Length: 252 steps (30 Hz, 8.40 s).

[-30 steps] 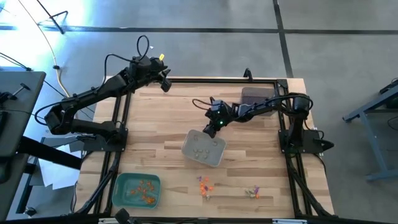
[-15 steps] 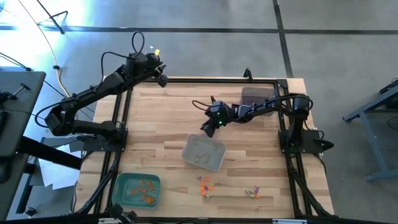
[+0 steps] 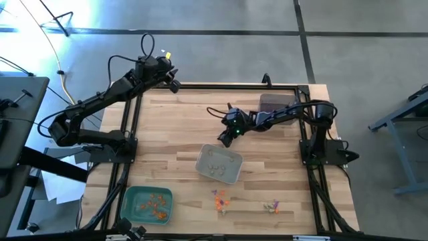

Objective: Sort Halloween decoration
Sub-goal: Put the violet witch hat toy into the black bin

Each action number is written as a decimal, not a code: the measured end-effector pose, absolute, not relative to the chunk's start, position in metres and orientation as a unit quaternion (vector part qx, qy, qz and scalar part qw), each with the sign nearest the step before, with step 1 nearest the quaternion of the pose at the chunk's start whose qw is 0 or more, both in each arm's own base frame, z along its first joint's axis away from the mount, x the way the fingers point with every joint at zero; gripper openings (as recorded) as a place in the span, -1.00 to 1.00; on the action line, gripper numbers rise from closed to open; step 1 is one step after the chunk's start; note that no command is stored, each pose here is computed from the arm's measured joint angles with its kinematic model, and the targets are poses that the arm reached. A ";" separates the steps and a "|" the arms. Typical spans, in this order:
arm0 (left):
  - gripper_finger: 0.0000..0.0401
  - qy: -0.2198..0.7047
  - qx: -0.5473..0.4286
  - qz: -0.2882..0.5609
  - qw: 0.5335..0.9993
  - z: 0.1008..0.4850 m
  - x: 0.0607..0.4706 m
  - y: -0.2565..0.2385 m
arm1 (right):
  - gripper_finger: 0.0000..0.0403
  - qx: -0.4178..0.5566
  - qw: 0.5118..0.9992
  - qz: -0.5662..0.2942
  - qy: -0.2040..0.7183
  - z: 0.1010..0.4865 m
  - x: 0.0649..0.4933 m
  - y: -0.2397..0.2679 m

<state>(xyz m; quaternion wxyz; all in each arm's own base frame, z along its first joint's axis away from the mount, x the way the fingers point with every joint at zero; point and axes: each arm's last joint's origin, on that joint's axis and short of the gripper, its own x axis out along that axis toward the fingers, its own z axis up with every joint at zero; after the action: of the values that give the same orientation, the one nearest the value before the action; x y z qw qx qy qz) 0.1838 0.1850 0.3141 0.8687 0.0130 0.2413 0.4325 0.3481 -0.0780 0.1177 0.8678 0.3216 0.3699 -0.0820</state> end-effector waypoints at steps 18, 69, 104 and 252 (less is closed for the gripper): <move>-0.62 0.218 -0.034 0.402 0.889 0.314 0.186 0.183 | -0.51 0.322 0.849 -0.079 0.412 0.130 0.357 -0.083; -0.62 0.218 -0.034 0.399 0.890 0.314 0.186 0.183 | -0.43 0.312 0.785 -0.050 0.533 0.144 0.354 -0.070; -0.62 0.218 -0.034 0.400 0.890 0.314 0.186 0.183 | -0.99 0.287 0.788 -0.109 0.533 0.122 0.353 -0.101; -0.62 0.178 -0.134 0.425 0.878 0.315 0.195 0.167 | -0.39 0.349 0.695 -0.247 0.578 0.255 0.185 -0.220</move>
<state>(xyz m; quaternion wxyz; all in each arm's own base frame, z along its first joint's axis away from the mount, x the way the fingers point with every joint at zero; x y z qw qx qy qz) 0.1946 0.1674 0.3146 0.8776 -0.1339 0.1778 0.4247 0.1848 -0.2198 0.2553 0.6952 0.3485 0.5783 -0.2465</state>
